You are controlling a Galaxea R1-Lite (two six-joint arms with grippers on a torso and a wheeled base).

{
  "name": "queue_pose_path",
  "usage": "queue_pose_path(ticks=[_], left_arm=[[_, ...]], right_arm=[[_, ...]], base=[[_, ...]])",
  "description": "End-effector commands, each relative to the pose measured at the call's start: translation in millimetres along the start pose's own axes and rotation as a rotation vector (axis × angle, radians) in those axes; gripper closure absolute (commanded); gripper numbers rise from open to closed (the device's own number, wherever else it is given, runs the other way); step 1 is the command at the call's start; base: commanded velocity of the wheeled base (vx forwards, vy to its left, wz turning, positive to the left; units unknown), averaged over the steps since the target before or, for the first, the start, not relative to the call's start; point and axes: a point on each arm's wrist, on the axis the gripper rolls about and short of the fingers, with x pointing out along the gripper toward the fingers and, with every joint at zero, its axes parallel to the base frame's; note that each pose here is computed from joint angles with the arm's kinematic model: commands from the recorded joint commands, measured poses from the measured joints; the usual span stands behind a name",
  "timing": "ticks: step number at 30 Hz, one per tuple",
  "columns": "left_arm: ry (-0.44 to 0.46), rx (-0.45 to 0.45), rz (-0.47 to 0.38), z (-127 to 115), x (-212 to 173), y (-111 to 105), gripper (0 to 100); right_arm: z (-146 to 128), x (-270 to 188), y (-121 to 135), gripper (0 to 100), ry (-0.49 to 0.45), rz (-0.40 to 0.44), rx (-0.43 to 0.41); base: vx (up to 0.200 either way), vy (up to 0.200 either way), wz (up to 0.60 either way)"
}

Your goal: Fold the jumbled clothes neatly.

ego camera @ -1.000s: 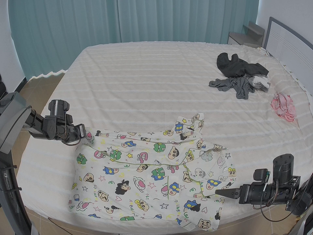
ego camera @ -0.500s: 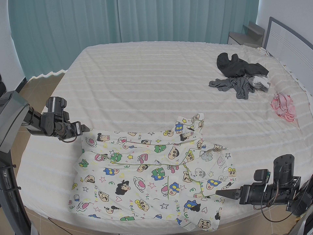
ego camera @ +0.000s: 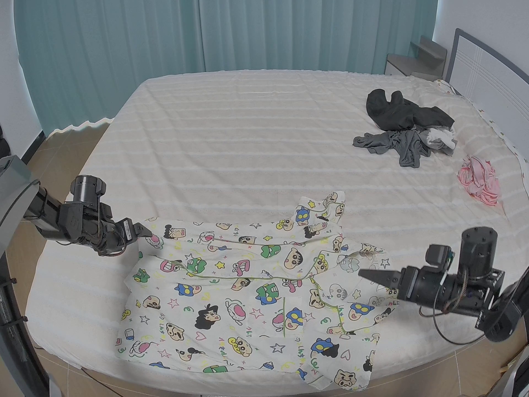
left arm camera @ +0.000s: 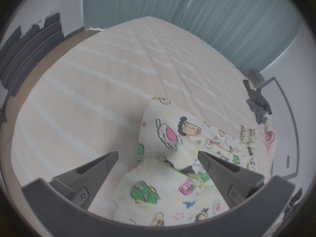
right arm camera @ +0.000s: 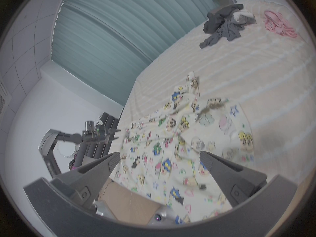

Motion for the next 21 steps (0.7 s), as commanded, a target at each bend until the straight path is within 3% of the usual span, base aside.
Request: queue_pose_path(ticks=[1, 9, 13, 17, 20, 21], left_arm=[[0.052, -0.145, -0.145, -27.2, -60.5, -1.6, 0], [0.11, -0.248, -0.334, -68.0, -108.6, 0.6, 0], [0.091, -0.273, -0.352, -80.2, -116.6, 1.6, 0], [0.034, -0.372, -0.396, -82.7, -124.6, -0.7, 0], [0.015, -0.398, -0.41, -82.5, -125.2, -0.9, 0], [0.008, -0.404, -0.414, -84.3, -124.2, 0.3, 0]], right_arm=[[65.8, 64.1, 2.2, 0, -0.075, -0.076, 0.018], [115.1, 132.5, -18.6, 0, -0.072, -0.241, 0.063], [126.1, 154.7, -28.2, 0, -0.063, -0.288, 0.075], [134.0, 178.2, -38.8, 0, -0.101, -0.392, 0.08], [132.7, 177.1, -38.5, 0, -0.109, -0.4, 0.113], [135.8, 172.9, -34.3, 0, -0.122, -0.384, 0.16]], base=[[0.0, 0.0, 0.0], [0.0, 0.0, 0.0], [0.0, 0.0, 0.0], [0.0, 0.0, 0.0], [0.0, 0.0, 0.0], [0.0, 0.0, 0.0]])
